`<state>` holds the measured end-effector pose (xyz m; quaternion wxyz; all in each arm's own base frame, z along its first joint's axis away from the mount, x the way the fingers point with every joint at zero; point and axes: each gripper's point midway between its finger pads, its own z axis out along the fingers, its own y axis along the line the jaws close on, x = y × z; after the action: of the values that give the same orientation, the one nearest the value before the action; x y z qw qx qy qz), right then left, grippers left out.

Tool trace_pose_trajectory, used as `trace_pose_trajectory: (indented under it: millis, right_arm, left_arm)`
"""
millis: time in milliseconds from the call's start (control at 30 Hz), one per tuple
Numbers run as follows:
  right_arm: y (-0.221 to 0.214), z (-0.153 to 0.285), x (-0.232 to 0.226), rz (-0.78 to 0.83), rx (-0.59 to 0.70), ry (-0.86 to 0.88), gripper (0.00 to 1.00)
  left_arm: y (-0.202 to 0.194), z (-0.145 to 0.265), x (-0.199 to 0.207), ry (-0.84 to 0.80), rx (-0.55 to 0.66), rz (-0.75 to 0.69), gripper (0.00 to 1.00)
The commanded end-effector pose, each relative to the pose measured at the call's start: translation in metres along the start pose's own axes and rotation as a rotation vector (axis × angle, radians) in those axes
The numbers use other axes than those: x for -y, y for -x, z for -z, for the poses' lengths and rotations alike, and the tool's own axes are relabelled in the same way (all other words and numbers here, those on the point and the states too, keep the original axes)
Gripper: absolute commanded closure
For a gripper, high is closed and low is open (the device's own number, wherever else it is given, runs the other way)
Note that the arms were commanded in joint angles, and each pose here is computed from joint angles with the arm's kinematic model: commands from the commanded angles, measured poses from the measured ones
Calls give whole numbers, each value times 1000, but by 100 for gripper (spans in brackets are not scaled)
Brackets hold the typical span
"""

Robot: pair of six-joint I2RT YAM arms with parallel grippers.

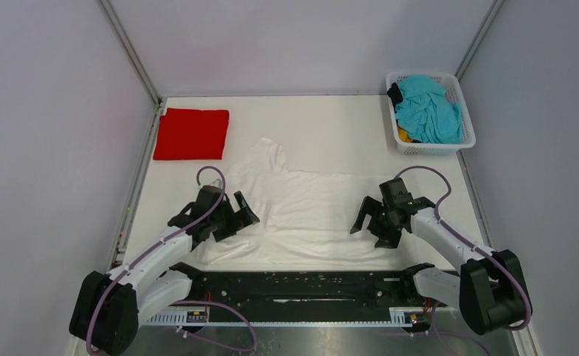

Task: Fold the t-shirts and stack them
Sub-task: Fold the flattened tshirt in 1/3 of the way, then grab the side of the flattened tshirt furthest away from the robot with both arms

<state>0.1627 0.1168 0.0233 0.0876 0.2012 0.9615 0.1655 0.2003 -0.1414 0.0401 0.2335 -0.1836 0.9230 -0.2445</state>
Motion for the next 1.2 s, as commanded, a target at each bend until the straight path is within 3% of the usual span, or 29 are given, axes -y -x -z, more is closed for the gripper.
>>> trace_pose_trajectory:
  millis: [0, 267, 467, 667, 833, 1000, 1167]
  right_arm:
    - [13, 15, 6, 54, 66, -70, 1]
    - [82, 62, -44, 112, 384, 66, 0]
    - [102, 70, -29, 114, 476, -44, 0]
    - [106, 67, -17, 145, 492, -102, 1]
    - [106, 60, -10, 148, 479, -124, 1]
    - [104, 55, -7, 156, 461, -133, 0]
    - [103, 52, -6, 159, 449, -137, 1]
  left_arm:
    - [23, 20, 9, 28, 75, -46, 1]
    - [92, 36, 64, -23, 240, -138, 1]
    - [152, 3, 87, 163, 198, -267, 1]
    - [223, -74, 128, 173, 170, -391, 1]
    - [261, -141, 133, 208, 94, -459, 1]
    - [280, -180, 129, 244, 96, -495, 1]
    - [267, -200, 114, 263, 29, -500, 6]
